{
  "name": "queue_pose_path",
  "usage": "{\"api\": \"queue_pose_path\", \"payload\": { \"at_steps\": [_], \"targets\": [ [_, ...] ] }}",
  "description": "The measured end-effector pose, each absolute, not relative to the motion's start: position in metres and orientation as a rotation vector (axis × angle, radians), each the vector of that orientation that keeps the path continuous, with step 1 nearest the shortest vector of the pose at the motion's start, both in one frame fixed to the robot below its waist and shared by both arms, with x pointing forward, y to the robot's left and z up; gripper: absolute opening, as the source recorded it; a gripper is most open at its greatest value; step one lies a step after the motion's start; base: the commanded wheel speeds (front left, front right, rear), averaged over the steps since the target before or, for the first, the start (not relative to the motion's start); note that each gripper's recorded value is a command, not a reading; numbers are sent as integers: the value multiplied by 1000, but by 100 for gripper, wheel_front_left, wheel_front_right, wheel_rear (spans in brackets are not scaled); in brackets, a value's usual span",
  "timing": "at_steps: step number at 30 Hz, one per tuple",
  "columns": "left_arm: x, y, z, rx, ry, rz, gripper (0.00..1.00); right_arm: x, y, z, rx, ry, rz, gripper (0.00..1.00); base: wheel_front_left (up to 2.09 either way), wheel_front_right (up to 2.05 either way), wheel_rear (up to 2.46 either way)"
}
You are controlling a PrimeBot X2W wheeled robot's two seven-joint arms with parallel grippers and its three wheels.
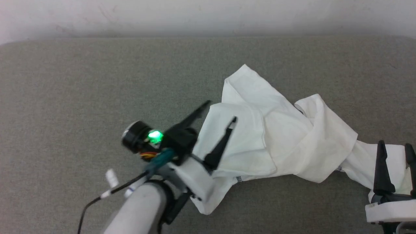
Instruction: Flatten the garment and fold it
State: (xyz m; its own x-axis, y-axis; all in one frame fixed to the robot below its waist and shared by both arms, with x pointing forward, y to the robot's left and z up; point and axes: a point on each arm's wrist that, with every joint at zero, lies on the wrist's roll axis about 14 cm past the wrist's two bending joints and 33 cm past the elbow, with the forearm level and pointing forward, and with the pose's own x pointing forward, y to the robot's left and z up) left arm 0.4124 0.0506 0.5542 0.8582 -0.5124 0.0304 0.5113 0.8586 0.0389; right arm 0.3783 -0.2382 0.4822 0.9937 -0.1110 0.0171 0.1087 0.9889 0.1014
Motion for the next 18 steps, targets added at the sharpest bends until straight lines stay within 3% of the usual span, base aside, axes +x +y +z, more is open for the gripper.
{"api": "queue_pose_path", "payload": {
  "at_steps": [7,18],
  "targets": [
    [404,2,493,170,210,-757,100,385,-237,460,119,34,-115,100,0,0,0],
    [407,-1,427,214,388,-834,100,393,-242,441,121,82,-136,100,0,0,0]
  ]
}}
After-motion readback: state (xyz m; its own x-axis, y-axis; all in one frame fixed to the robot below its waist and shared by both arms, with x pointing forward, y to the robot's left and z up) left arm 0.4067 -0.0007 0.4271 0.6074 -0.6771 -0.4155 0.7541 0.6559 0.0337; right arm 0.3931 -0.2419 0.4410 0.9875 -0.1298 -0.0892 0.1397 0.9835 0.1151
